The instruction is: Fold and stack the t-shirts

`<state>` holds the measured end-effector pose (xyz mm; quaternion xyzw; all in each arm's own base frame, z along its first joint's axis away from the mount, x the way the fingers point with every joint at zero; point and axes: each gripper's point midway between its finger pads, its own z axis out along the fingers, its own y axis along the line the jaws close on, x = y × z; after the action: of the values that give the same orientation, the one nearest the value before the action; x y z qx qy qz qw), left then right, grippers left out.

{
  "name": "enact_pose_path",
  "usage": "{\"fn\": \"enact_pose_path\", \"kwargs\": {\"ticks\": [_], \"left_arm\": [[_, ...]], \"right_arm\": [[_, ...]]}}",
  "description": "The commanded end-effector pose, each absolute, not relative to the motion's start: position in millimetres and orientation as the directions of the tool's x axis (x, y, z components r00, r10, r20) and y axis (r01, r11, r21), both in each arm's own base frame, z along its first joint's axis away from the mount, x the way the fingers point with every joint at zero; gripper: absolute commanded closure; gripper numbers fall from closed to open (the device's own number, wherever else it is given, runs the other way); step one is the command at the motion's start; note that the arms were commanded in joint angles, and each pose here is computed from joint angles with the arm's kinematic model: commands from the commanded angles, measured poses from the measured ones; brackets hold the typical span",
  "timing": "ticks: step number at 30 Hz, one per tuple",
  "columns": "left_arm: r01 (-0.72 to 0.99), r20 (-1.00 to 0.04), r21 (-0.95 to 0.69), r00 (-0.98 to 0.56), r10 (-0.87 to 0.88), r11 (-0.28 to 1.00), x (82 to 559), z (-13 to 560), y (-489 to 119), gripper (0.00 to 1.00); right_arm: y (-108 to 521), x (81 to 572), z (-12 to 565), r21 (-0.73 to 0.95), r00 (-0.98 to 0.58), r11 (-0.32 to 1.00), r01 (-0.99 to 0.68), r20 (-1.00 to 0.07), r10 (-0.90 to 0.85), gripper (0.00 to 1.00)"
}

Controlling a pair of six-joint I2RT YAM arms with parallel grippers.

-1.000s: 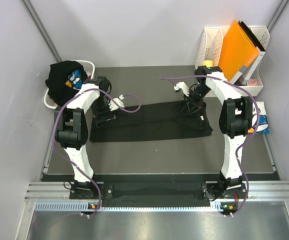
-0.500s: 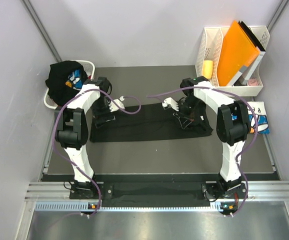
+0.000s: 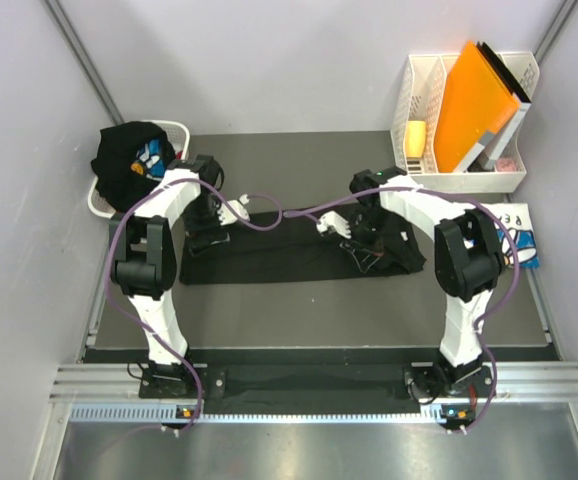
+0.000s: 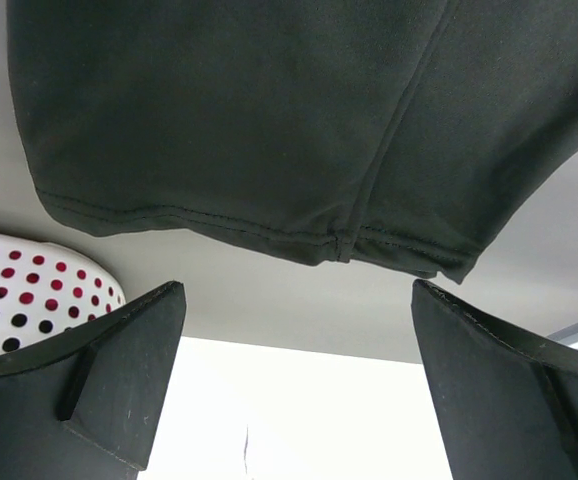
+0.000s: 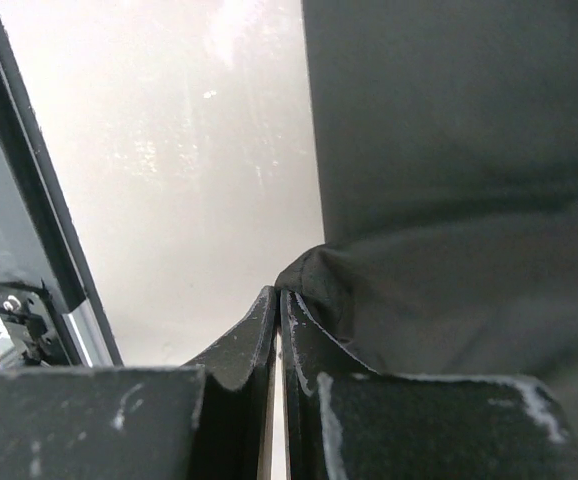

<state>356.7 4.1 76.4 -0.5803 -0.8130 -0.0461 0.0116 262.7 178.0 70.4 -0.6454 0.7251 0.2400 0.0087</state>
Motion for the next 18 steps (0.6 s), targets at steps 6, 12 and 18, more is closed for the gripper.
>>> {"fn": "enact_pose_path", "kwargs": {"ticks": [6, 12, 18], "left_arm": [[0.956, 0.044, 0.092, -0.284, 0.958, 0.279, 360.9, 87.3, 1.9, 0.01], [0.96, 0.044, 0.091, -0.271, 0.962, 0.266, 362.8, 84.4, 2.8, 0.01], [0.961, 0.045, 0.095, -0.265, 0.963, 0.26, 366.9, 82.4, 5.0, 0.01]], "right_arm": [[207.3, 259.2, 84.8, 0.282, -0.114, 0.006, -0.96, -0.371, -0.922, 1.0], [207.8, 249.7, 83.9, 0.299, -0.091, -0.019, -0.954, -0.35, -0.932, 0.82], [211.1, 251.3, 101.2, 0.265, -0.067, -0.042, -0.963, -0.387, -0.92, 0.41]]}}
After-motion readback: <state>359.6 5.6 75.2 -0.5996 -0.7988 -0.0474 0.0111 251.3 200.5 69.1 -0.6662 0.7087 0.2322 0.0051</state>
